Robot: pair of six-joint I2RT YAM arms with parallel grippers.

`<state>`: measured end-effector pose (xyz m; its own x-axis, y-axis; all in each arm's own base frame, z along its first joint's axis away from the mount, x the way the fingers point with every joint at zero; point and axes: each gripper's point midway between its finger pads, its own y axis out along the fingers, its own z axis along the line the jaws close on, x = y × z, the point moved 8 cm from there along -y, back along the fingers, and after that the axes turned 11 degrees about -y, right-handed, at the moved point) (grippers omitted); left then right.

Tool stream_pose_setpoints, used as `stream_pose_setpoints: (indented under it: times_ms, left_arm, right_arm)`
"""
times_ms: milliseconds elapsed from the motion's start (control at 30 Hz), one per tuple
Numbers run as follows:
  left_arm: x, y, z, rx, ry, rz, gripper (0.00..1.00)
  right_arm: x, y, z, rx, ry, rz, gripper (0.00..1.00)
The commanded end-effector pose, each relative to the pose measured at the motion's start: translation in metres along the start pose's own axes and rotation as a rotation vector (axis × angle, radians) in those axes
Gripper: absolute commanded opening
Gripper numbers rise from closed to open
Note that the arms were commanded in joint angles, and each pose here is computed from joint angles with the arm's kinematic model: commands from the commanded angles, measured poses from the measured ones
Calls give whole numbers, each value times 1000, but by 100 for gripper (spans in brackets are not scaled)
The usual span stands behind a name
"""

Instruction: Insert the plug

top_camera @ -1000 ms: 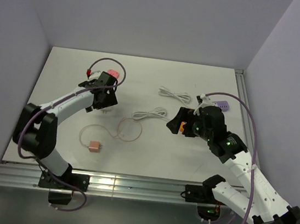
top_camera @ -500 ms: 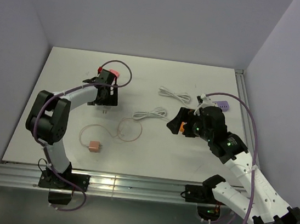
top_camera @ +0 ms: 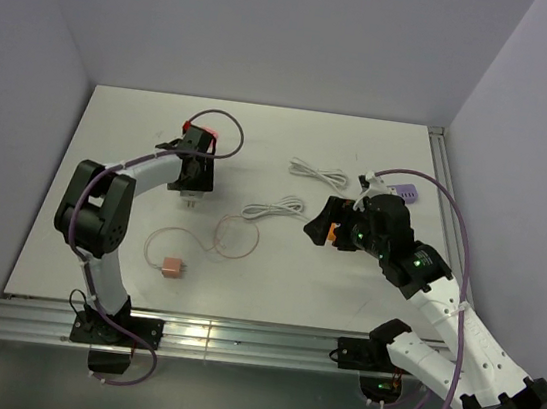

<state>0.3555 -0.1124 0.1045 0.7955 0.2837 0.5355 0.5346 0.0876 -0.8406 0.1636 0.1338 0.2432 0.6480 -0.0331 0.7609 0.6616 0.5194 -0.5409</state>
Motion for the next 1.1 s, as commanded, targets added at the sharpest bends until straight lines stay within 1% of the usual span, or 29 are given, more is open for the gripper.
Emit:
stream_pose_setpoints:
  times_ms: [0,100,167,300,467,533,567,633,667,733,767,800,867,900,933,967,1000,1033,1067]
  left_arm:
    - [5,2,-6,-11,-4,-14,72]
    - [3,4,-3,12,-11,-12,73]
    - [1,6,-1,26,-12,-12,75]
    - [-2,10,-2,32,-11,-4,76]
    - [-5,13,-4,36,-7,0,74]
    - [-7,14,-4,34,-7,3,70]
    - [-7,14,-3,41,-8,7,61]
    - [-5,11,-3,47,-15,-2,49]
    - [-4,8,-3,43,-15,-6,35]
    - [1,-9,-5,9,-28,-40,21]
    - [3,-17,-5,-4,-34,-49,1]
    - [8,-32,-5,-38,-39,-80,0]
    - [11,-53,-10,-125,-35,-97,0]
    - [16,-73,-12,-197,-31,-147,0]
    - [13,-86,-18,-282,-14,-144,0]
    - [13,-97,-21,-337,-3,-167,0]
    - [15,-119,-23,-426,21,-228,0]
    - [11,-134,-31,-499,52,-258,0]
    - [4,-154,-30,-585,78,-292,0]
  right_arm:
    - [4,-3,0,8,-18,-35,93]
    - [4,-3,0,7,-17,-37,93]
    - [4,-3,1,9,-17,-34,93]
    - [4,-1,1,15,-14,-33,93]
    - [3,0,0,14,-15,-26,93]
    - [3,0,1,13,-16,-28,93]
    - [3,0,0,12,-17,-24,93]
    - [4,0,1,10,-14,-23,93]
    - [4,0,1,10,-13,-23,93]
    - [6,-1,2,12,-10,-28,93]
    - [6,-1,2,15,-10,-27,93]
    - [7,-2,3,17,-13,-25,93]
    - [8,1,2,2,-19,-11,91]
    - [10,1,2,1,-21,-8,90]
    - [11,1,3,1,-21,-5,89]
    - [12,3,3,1,-17,2,88]
    - [16,1,7,22,-14,-3,86]
    - [18,1,9,36,-9,-5,83]
    - [20,2,11,53,-5,1,82]
